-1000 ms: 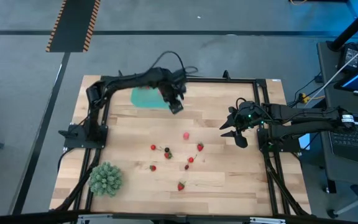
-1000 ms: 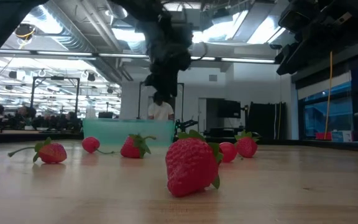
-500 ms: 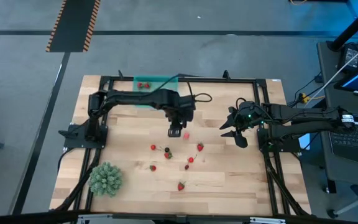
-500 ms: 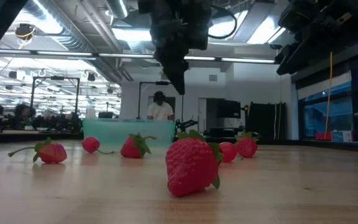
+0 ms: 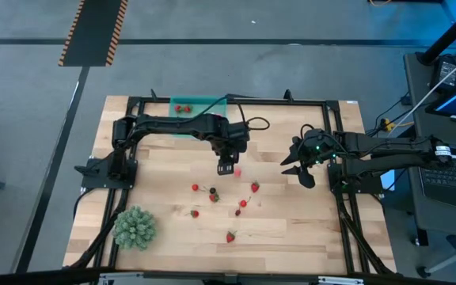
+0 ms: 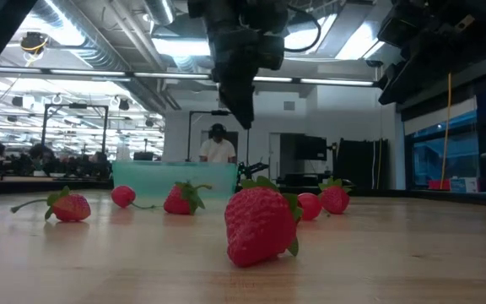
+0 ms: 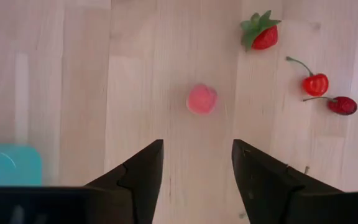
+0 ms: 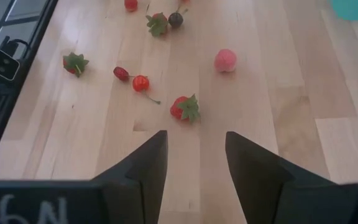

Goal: Pick and placing Produce into tupperware
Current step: Put the pink peach into the blue bin

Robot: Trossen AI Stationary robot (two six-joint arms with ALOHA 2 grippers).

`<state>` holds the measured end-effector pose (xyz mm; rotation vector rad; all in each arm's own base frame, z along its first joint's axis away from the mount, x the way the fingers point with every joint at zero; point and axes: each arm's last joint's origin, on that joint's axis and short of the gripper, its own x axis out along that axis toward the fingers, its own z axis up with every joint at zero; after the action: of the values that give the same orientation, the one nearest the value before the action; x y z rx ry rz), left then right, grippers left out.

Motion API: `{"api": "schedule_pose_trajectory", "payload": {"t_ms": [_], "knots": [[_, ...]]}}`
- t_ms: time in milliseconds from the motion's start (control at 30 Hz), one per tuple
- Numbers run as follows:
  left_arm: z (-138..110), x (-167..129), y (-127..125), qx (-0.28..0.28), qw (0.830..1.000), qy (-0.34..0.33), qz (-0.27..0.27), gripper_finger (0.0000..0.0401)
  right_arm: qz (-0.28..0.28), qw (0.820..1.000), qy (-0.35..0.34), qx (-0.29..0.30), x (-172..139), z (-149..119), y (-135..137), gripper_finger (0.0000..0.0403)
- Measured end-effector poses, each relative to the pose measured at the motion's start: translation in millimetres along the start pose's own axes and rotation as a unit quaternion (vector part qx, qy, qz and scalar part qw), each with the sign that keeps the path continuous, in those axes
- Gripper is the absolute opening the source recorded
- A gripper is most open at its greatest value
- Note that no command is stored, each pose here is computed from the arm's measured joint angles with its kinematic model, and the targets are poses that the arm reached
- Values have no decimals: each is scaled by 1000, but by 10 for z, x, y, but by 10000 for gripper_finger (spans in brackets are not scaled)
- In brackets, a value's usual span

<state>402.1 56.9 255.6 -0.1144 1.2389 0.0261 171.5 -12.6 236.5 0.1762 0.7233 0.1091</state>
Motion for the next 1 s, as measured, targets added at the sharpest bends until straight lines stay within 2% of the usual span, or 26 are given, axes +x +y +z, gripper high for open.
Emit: {"api": "schedule_pose_trajectory", "payload": {"t_ms": [100,267,433,667,1000], "knots": [[2,18,-9,5,1000,2,-2,208,0,1000,0,-1,0,0,0,165],[-10,214,-44,55,998,-5,-5,236,0,1000,0,-2,0,-1,-1,165],[-78,431,-82,76,997,-14,-3,237,0,1000,6,-1,1,-12,-1,165],[-232,714,-65,77,997,-26,-2,232,-1,1000,6,-1,1,-12,-1,165],[-393,940,-46,53,998,-37,2,232,-1,1000,6,-2,1,-13,-1,165]]}}
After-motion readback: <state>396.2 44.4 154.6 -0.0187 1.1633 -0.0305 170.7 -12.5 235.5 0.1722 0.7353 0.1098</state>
